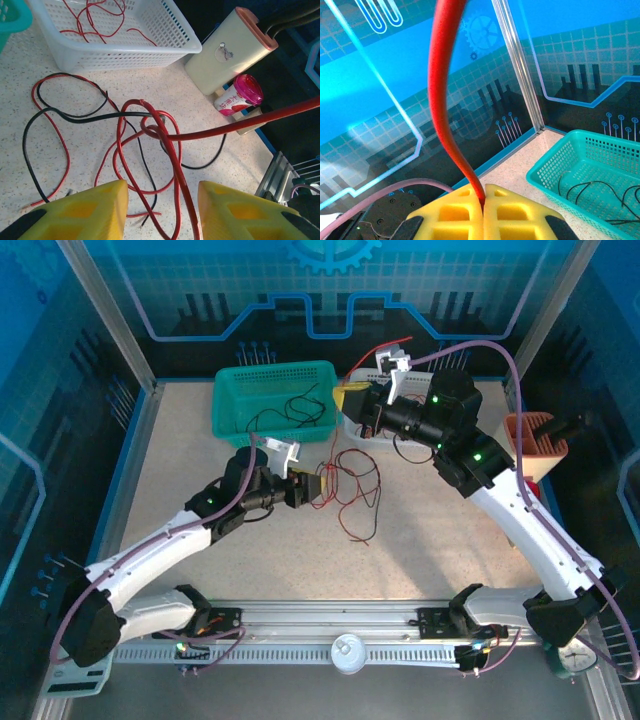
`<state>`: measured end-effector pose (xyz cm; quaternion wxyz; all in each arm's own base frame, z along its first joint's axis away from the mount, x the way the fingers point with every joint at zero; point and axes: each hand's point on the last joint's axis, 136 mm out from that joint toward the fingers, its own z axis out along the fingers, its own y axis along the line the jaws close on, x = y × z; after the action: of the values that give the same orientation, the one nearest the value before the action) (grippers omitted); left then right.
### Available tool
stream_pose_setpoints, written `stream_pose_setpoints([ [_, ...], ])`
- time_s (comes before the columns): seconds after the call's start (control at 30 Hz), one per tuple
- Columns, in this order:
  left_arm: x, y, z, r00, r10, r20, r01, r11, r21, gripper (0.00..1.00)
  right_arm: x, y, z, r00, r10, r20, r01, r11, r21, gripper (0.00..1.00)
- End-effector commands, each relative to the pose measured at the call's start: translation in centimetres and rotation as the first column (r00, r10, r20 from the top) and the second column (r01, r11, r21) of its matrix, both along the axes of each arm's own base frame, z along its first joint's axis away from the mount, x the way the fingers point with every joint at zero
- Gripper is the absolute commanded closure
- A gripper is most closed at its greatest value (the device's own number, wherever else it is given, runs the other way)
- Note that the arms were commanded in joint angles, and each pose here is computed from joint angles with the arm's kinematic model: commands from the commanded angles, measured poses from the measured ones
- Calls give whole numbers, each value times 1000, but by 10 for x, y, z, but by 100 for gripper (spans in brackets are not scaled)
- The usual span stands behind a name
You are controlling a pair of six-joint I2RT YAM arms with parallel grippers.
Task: Untangle the cables
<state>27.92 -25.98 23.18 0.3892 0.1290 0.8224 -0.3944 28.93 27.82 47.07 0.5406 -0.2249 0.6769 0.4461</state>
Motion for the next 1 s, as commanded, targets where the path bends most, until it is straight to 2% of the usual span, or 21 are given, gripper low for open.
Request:
stream_pose_setpoints([
  [0.0, -2, -7, 9, 999, -25, 25, 26, 999, -38, 58, -2, -1, 18, 999, -7, 34, 6, 999, 33, 100],
  [0.23, 0, -10, 9, 999, -26, 21, 27, 998, -50, 56, -4, -1, 17, 1000, -6, 29, 5, 999, 38, 100],
  [0.3, 1, -10, 7, 1000, -25, 16, 26, 999, -47, 61, -4, -2, 15, 1000, -9, 27, 8, 999, 35, 100],
  [0.37, 1, -9, 5, 1000, -21, 13, 22, 999, -45, 72, -5, -3, 17, 999, -10, 32, 9, 999, 38, 100],
  [0.43, 2, -9, 4, 1000, -16, 12, 16, 999, -44, 78, -5, -3, 18, 999, -11, 32, 10, 999, 40, 100],
  [0.53, 2, -7, 2, 1000, -6, 10, 6, 999, -42, 79, -6, -4, 19, 999, -13, 37, 12, 999, 36, 100],
  [0.8, -1, 1, -11, 1000, 18, -2, -18, 1000, -8, 98, -3, -11, 20, 997, -49, 56, 48, 999, 22, 100],
  [0.97, -4, 7, -16, 1000, 30, -1, -30, 1000, 9, 100, 2, -20, 21, 994, -85, 62, 83, 996, 23, 100],
])
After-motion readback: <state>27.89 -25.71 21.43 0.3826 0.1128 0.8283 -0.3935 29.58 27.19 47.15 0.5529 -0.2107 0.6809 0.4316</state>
